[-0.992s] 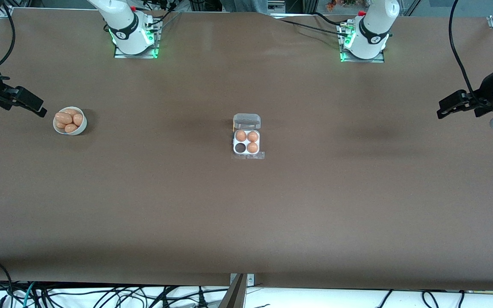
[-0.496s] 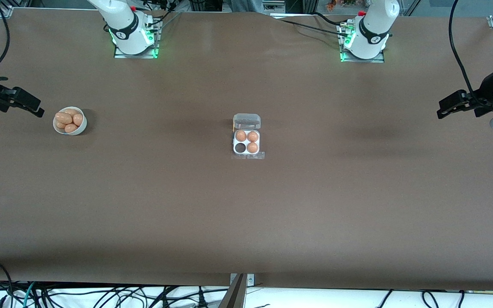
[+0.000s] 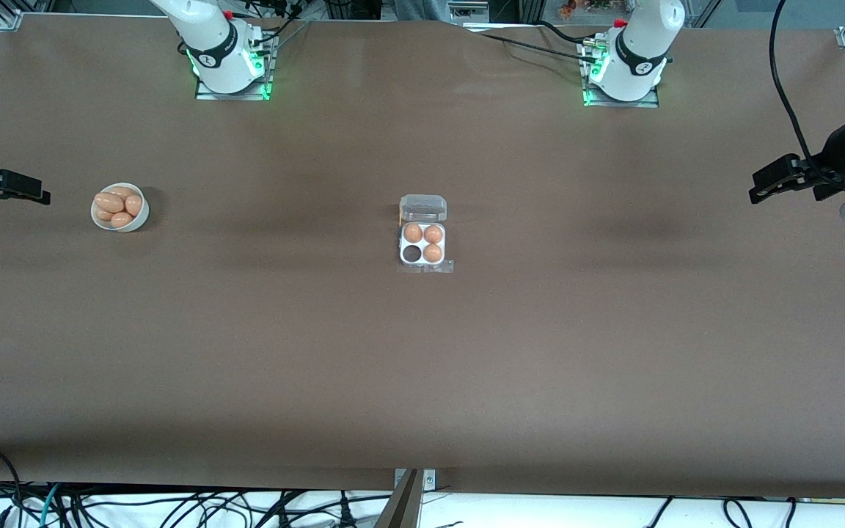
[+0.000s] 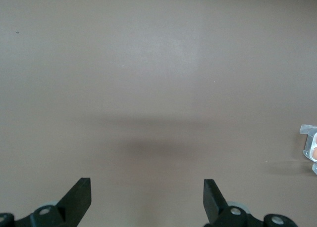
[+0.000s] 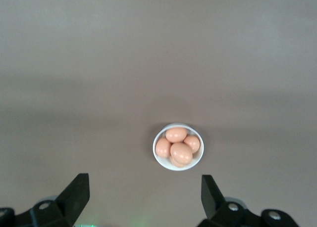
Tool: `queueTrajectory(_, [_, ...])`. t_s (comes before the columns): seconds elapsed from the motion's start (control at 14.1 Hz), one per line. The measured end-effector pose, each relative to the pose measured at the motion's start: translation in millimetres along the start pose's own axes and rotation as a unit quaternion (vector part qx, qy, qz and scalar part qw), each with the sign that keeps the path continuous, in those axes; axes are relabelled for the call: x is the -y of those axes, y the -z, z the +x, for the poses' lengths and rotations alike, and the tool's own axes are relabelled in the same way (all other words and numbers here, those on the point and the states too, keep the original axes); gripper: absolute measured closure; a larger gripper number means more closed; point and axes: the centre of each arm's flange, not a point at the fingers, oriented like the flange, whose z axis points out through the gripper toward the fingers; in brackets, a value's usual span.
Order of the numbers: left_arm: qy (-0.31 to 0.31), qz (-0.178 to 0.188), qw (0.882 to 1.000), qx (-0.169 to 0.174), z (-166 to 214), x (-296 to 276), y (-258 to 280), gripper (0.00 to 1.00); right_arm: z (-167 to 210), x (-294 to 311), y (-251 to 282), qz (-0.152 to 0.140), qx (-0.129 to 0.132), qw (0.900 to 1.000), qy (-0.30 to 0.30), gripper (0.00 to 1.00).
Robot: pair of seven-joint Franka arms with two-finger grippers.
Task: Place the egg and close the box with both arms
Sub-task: 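Move the right gripper over the egg bowl and lower it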
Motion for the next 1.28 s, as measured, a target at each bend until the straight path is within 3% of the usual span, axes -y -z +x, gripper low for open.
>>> queueTrajectory(0.28, [0.0,0.0,1.0,0.0,0,0,0,0.0,11,-15,-59,0.016,0.042,0.999,0.004,0.0])
queueTrajectory(0.85, [0.0,0.0,1.0,0.0,0,0,0,0.0,-33,-81,-182,0.035,0.026,0.997,0.067,0.0])
queueTrajectory(1.13, [0.0,0.0,1.0,0.0,0,0,0,0.0,-40,-87,-226,0.081,0.02,0.993,0.086,0.0])
queueTrajectory(1.28, [0.0,0.0,1.0,0.0,0,0,0,0.0,-39,-91,-244,0.089,0.024,0.992,0.088,0.0])
